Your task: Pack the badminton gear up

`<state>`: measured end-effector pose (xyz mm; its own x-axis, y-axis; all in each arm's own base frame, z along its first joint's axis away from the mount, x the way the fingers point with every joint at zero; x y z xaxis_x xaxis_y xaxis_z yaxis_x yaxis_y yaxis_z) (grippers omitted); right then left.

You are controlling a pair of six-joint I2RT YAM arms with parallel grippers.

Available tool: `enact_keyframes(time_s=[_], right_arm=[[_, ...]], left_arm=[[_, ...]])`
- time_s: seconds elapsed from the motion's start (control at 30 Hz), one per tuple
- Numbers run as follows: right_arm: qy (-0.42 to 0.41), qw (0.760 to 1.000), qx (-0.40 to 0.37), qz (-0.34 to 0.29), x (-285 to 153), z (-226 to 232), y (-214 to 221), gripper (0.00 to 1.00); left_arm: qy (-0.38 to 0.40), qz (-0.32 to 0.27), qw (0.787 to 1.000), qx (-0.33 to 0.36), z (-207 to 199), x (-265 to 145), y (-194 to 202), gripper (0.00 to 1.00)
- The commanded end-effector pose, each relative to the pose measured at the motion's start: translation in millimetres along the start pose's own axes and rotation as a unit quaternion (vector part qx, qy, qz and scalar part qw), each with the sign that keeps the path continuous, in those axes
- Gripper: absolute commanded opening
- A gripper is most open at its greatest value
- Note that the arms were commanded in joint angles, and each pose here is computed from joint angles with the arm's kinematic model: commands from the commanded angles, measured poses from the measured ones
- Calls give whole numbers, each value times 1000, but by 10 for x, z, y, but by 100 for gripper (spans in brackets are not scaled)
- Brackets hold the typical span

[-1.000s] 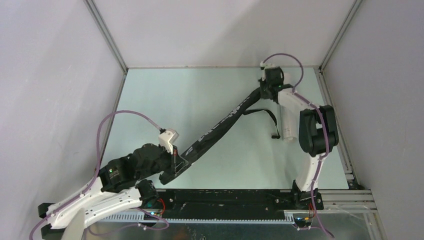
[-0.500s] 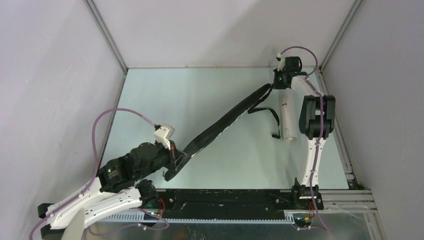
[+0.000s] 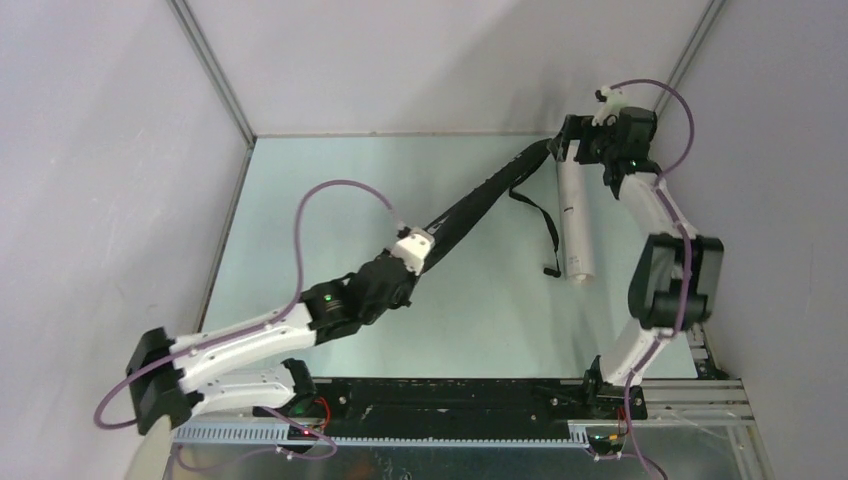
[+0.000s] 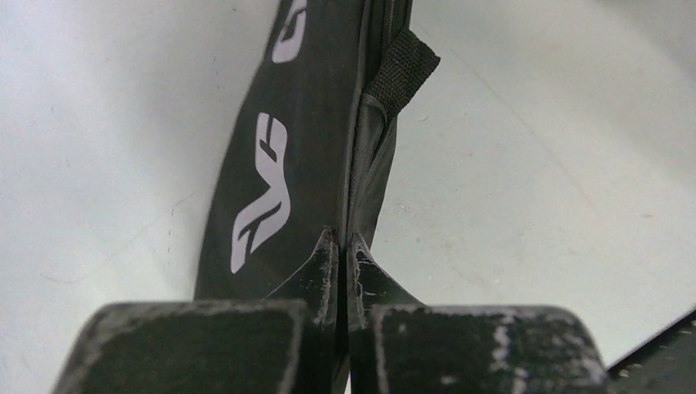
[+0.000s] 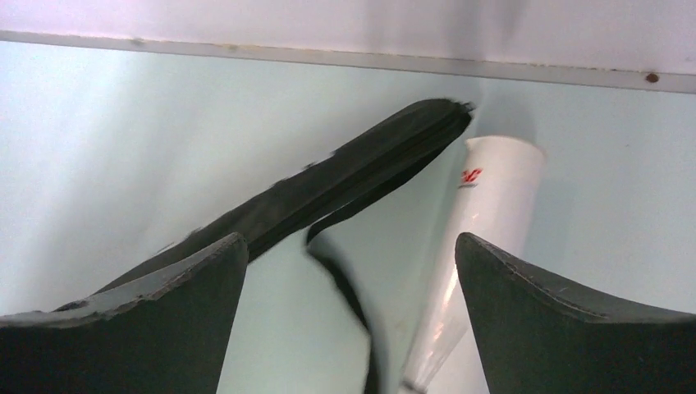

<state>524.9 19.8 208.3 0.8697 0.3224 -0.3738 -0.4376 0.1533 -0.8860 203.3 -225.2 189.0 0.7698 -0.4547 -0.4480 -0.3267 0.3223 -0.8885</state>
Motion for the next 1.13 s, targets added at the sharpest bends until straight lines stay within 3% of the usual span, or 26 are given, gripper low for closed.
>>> enact_keyframes(time_s=[0.0,0.07,0.1,0.17,0.23,0.37,0.43,0.5,0.53,0.63,0.67,0.8,0.87,1.1], right_arm=[[-28,996,12,-80,-602,440,-295,99],[-16,996,29,-78,-784,515,-189,99],[-11,996,39,-75,-834,537,-145,99],[1,994,79,-73,-1025,583,-69,99],[23,992,118,-50,-1206,591,157,99],[81,987,120,-62,-1615,536,367,99],[126,980,120,-95,-1948,490,385,99],[179,969,129,-110,-2193,389,511,99],[193,966,131,-111,-2262,362,575,99],[249,949,149,-125,-2588,267,815,100],[258,946,150,-122,-2627,243,907,99],[312,930,141,-133,-2922,131,1115,99],[329,923,146,-138,-3027,109,1175,99],[311,924,142,-173,-3096,168,1112,99]], left_arm=[[9,-35,997,72,-96,237,-228,1],[64,-26,995,77,-310,310,-204,27],[100,-24,992,76,-440,317,-229,62],[125,-24,990,53,-535,265,-337,95],[128,-35,990,35,-513,135,-485,99],[145,-84,985,-32,-405,-322,-747,100],[86,-98,988,-85,-136,-471,-760,100],[-24,-98,985,-142,314,-545,-658,100],[-106,-90,976,-167,682,-583,-531,100],[-231,-69,931,-274,1299,-660,-200,100],[-285,-59,904,-314,1556,-736,-12,100],[-432,-58,825,-361,2005,-1091,404,100],[-441,-74,818,-363,2037,-1158,399,100],[-432,-86,821,-362,2023,-1189,390,100]])
Point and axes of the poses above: each gripper's point midway between its finger pads, its own x axis out along the fingers, its own z axis along the line the jaws close on, y = z × x, the point moved 2 cm from there along -x, back along the fingers, and after that the axes turned 3 degrees about x, right-handed, at the moved point
